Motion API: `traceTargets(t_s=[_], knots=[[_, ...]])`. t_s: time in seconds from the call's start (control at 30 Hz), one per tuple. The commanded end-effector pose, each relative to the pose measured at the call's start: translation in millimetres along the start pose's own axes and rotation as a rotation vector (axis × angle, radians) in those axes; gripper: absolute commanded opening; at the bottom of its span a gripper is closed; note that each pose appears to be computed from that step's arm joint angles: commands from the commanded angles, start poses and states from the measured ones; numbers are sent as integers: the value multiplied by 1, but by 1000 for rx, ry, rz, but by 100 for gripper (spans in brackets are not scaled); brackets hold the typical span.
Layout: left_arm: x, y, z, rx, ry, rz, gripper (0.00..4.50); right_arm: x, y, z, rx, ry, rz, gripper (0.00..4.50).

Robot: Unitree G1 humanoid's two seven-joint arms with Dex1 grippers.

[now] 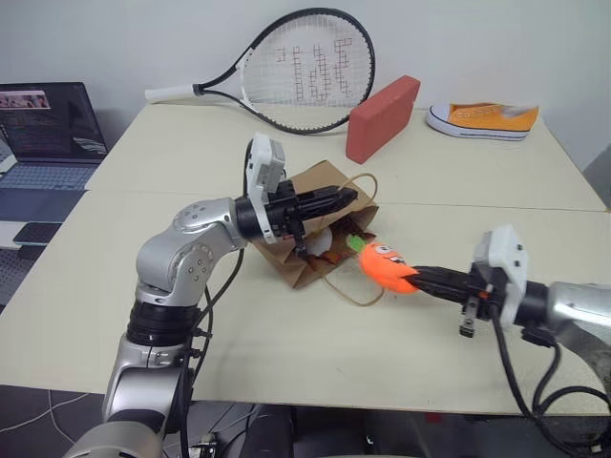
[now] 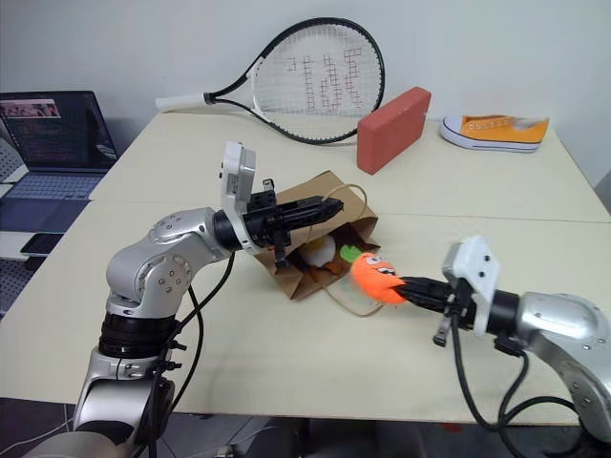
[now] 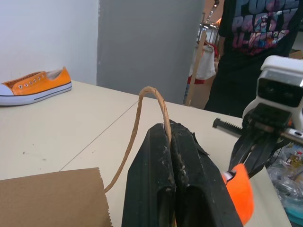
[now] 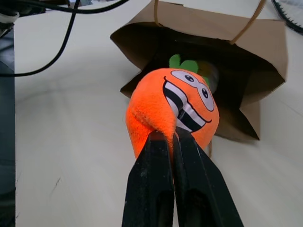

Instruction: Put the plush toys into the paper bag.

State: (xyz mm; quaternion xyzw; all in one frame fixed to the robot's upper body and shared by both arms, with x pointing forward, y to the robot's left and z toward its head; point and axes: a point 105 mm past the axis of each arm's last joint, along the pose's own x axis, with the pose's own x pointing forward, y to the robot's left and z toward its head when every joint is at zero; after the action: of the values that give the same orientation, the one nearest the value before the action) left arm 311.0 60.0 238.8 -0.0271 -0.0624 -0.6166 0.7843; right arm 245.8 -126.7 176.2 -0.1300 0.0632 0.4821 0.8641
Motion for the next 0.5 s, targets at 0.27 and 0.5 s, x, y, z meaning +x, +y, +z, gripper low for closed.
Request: traceTargets(t_s=[0.27,0.5], knots=[[3,-16,9,44,7,-65,0,52,-20,0,-18,-78,-99,3],[3,-22,5,39,21,-95,0,80,-29,-4,-15,-84,-164,3]])
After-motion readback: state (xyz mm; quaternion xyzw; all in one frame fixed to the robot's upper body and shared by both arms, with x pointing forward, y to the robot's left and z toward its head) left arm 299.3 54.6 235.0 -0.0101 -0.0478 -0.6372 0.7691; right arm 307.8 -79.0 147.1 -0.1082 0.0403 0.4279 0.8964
